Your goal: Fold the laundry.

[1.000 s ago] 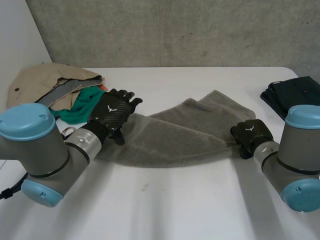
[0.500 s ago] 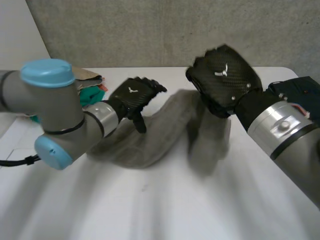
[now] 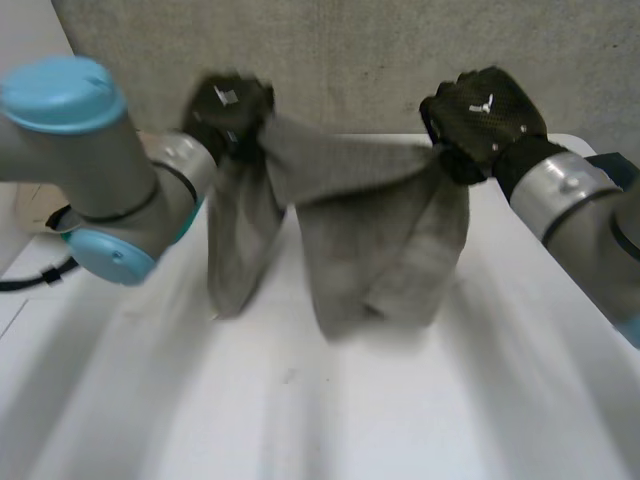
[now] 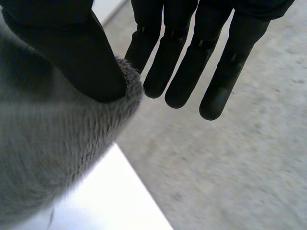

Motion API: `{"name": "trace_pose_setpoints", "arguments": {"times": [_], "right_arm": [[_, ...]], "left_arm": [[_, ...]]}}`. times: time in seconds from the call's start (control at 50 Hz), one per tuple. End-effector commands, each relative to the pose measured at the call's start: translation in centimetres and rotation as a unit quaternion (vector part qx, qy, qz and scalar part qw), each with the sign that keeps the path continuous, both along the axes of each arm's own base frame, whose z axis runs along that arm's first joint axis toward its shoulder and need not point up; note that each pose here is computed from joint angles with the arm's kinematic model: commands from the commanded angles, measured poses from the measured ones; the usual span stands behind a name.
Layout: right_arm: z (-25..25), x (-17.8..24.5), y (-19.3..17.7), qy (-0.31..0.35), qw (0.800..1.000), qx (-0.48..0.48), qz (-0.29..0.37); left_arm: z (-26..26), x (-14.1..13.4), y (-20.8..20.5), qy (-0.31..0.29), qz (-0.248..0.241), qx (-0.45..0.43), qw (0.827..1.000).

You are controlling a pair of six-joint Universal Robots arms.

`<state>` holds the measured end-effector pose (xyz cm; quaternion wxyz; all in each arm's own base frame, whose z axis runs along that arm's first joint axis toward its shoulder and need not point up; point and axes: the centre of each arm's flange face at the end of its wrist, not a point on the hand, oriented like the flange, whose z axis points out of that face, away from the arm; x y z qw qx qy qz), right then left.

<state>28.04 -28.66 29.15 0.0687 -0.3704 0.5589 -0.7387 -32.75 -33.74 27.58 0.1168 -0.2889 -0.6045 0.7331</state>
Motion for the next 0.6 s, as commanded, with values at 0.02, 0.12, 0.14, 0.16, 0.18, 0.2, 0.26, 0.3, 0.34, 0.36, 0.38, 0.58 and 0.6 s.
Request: {"name": "trace_pose_setpoints", "arguments": {"times": [0.02,0.12,0.14,0.16,0.18,0.2,0.26,0.3,0.34,0.36,0.38,0.58,0.6], "right_arm": [[1.5,1.9,-2.1,-0.027,0.998,-0.030,-0.044],[-0.6,2.8,-1.4,-0.023,0.999,0.002,-0.022],[-2.2,3.1,-0.9,-0.012,1.000,0.024,-0.012],[-3.0,3.2,-0.6,-0.006,0.999,0.034,-0.009],[-4.0,3.3,-0.3,0.002,0.999,0.047,-0.004],[-4.9,3.3,0.0,0.009,0.998,0.058,-0.003],[-9.1,3.4,0.8,0.044,0.994,0.102,0.003],[-12.1,3.4,1.4,0.075,0.989,0.131,0.005],[-13.7,3.5,1.8,0.094,0.985,0.144,0.004],[-14.4,3.5,1.9,0.103,0.983,0.149,0.002],[-15.4,3.3,1.9,0.118,0.981,0.155,-0.006],[-15.7,3.1,2.5,0.135,0.979,0.152,-0.023],[-15.5,3.1,2.6,0.133,0.979,0.150,-0.022]], "left_arm": [[4.8,2.0,1.3,0.039,0.016,-0.084,0.996],[0.6,2.9,3.3,0.009,0.018,-0.021,1.000],[-1.7,3.1,4.1,-0.007,0.016,0.012,1.000],[-2.7,3.2,4.5,-0.014,0.016,0.027,0.999],[-3.8,3.3,4.9,-0.021,0.014,0.041,0.999],[-4.8,3.3,5.3,-0.029,0.012,0.054,0.998],[-9.2,3.1,6.8,-0.057,0.002,0.102,0.993],[-11.8,3.0,7.5,-0.078,-0.004,0.127,0.989],[-12.8,3.0,7.7,-0.088,-0.005,0.137,0.987],[-13.1,3.1,7.7,-0.092,-0.002,0.143,0.985],[-13.2,3.2,7.9,-0.098,0.000,0.151,0.984],[-8.4,6.2,8.0,-0.090,0.043,0.177,0.979],[-8.0,6.6,8.1,-0.087,0.047,0.180,0.979]]}}
